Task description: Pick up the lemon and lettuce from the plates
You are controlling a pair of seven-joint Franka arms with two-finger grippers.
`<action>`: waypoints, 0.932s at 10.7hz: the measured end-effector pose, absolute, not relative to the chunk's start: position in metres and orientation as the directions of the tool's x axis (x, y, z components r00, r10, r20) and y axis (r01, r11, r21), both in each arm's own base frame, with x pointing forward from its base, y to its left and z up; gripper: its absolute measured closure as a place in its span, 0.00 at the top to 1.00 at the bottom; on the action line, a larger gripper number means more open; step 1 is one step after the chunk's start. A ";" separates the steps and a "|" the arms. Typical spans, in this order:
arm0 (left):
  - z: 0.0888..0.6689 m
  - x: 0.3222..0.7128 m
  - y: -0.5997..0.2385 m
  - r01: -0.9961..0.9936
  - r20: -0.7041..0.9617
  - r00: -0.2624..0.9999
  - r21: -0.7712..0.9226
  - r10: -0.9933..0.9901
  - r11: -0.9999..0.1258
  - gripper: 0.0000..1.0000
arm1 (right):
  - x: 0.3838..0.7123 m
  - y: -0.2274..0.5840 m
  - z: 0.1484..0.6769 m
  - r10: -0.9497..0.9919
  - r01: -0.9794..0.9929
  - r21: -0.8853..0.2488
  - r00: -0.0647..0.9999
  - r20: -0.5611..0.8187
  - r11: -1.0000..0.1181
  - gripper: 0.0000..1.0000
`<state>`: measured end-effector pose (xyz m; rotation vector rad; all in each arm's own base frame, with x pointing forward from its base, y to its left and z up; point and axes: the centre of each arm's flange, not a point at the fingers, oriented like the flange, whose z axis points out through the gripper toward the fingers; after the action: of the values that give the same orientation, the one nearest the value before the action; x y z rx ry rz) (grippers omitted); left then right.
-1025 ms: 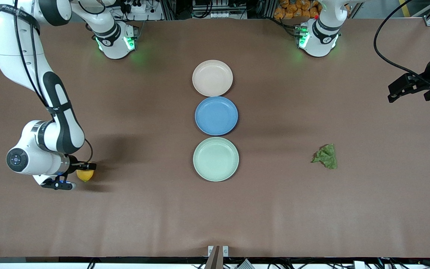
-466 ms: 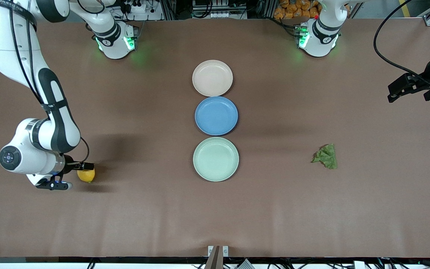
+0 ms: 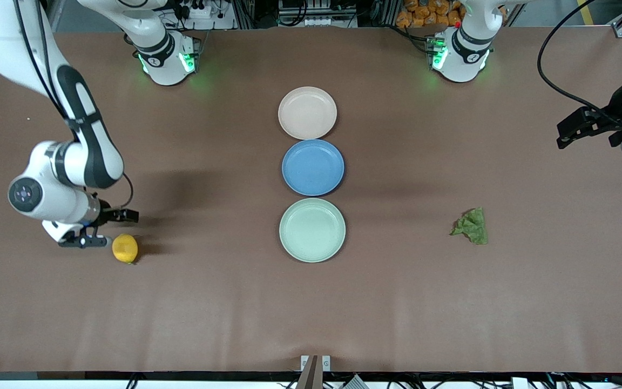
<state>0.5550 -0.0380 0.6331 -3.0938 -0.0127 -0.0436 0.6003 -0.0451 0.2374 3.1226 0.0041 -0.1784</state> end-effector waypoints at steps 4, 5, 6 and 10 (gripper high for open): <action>0.631 0.556 -0.038 0.008 0.024 1.000 -0.047 0.007 -0.999 1.00 | 0.578 -0.055 0.357 0.009 0.008 -0.005 0.994 -0.108 -1.000 1.00; 0.631 0.556 -0.038 0.008 0.024 1.000 -0.047 0.007 -0.999 1.00 | 0.577 -0.055 0.393 0.047 0.047 -0.003 0.995 -0.083 -0.999 1.00; 0.631 0.556 -0.038 0.008 0.024 1.000 -0.047 0.007 -0.999 1.00 | 0.576 -0.056 0.423 0.078 0.078 -0.004 0.994 -0.072 -0.997 1.00; 0.630 0.556 -0.038 0.008 0.023 1.000 -0.047 0.007 -0.999 1.00 | 0.579 -0.052 0.504 0.098 0.097 -0.013 0.989 -0.109 -0.995 1.00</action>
<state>0.5562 -0.0382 0.6305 -3.0940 -0.0119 -0.0360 0.5791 -0.0522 0.5037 3.1406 0.1535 -0.1724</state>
